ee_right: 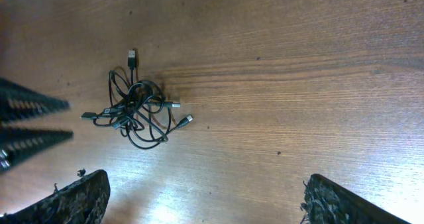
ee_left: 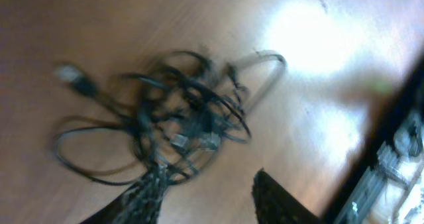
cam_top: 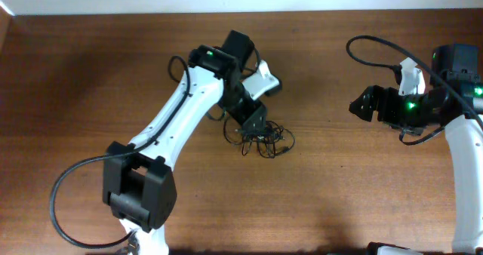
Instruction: Untangle cables
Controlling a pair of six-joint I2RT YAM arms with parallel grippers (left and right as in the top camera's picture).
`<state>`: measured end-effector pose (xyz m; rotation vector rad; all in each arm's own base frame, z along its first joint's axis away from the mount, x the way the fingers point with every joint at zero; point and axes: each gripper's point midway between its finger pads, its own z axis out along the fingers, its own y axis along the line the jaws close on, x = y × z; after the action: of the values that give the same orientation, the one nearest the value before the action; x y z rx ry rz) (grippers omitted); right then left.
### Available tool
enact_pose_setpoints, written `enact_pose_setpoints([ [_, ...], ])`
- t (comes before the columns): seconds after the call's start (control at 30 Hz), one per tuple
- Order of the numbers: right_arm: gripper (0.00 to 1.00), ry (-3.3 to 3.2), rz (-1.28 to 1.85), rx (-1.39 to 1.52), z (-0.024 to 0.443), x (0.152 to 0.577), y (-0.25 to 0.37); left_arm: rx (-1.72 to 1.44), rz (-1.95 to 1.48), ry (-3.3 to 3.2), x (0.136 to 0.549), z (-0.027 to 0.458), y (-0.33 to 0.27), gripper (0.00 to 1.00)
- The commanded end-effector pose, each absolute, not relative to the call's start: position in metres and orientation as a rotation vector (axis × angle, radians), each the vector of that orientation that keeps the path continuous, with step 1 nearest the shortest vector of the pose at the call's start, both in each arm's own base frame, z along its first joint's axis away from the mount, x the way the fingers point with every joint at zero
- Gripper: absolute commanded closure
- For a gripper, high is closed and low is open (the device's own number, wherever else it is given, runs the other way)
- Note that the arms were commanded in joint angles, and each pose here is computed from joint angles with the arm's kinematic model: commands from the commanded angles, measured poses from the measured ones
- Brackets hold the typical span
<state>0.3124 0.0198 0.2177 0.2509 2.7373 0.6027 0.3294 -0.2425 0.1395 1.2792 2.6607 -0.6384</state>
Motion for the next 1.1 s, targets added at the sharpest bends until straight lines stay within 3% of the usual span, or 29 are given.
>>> enact_pose_setpoints([
  [0.0,0.05,2.724,0.614,0.248,0.222,0.315,0.019,1.578,-0.728,2.486,0.308,0.142,-0.258,0.54],
  [0.27,0.05,2.728,0.616,0.25,0.221,0.314,0.019,1.651,-0.645,2.537,0.314,0.105,-0.255,0.51],
  [0.43,0.05,2.727,0.615,0.249,0.221,0.314,0.019,1.705,-0.652,2.555,0.308,0.088,-0.264,0.57],
  [0.53,0.05,2.727,0.614,0.249,0.221,0.314,0.019,1.744,-0.563,2.589,0.31,0.07,-0.26,0.71],
  [0.67,0.05,2.728,0.61,0.25,0.221,0.314,0.019,1.75,-0.562,2.591,0.311,0.064,-0.262,0.76],
  [0.73,0.05,2.728,0.61,0.25,0.221,0.314,0.019,1.741,-0.551,2.563,0.317,0.063,-0.265,0.83],
  [0.87,0.05,2.728,0.61,0.25,0.221,0.314,0.019,1.746,-0.553,2.574,0.318,0.054,-0.266,0.66],
  [0.9,0.05,2.728,0.61,0.25,0.221,0.314,0.019,1.754,-0.557,2.591,0.316,0.048,-0.266,0.7],
  [0.97,0.05,2.728,0.61,0.25,0.221,0.314,0.019,1.757,-0.56,2.599,0.315,0.045,-0.265,1.0],
  [1.07,0.05,2.728,0.611,0.25,0.221,0.314,0.019,1.66,-0.552,2.619,0.33,0.066,-0.27,1.0],
])
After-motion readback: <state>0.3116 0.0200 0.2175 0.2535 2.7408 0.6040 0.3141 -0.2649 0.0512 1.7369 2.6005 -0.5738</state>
